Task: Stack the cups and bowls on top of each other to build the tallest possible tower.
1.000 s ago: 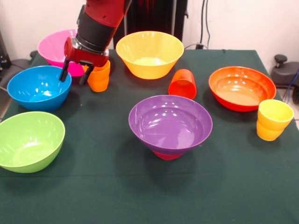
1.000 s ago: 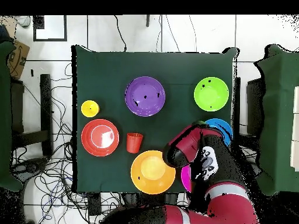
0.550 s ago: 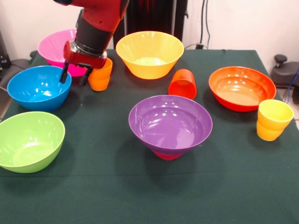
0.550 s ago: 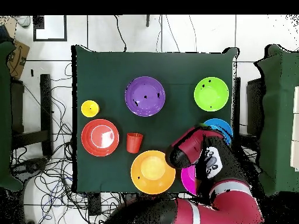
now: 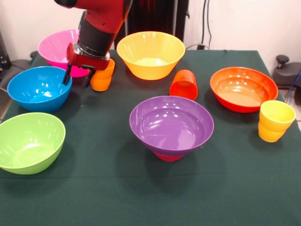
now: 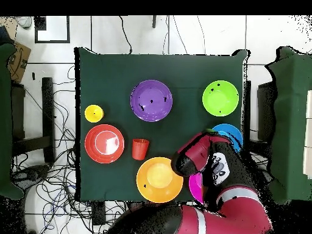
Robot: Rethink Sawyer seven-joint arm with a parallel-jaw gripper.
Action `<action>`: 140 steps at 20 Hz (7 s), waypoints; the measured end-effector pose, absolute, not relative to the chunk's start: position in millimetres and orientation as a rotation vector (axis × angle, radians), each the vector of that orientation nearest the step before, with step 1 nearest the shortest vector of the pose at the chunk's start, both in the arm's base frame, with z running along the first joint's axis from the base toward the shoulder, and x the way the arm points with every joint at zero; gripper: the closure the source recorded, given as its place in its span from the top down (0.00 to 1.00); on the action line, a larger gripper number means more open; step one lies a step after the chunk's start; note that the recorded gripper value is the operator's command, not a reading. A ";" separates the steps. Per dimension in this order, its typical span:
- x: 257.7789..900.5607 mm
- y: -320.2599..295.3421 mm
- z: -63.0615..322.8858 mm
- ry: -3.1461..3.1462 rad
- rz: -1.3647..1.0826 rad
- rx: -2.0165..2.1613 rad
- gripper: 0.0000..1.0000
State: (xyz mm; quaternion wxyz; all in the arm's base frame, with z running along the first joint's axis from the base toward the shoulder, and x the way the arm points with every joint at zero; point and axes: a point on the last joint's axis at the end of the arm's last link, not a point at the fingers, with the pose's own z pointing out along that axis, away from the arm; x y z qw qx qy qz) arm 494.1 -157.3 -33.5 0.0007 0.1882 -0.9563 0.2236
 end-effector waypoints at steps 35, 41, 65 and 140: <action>502.4 -154.9 -32.0 -2.994 0.743 0.640 1.00; 499.4 -156.8 -39.4 -2.985 0.735 0.635 1.00; 496.4 -170.2 -41.0 -2.970 0.759 0.614 0.00; 584.6 -0.4 180.9 -3.133 0.385 0.589 0.00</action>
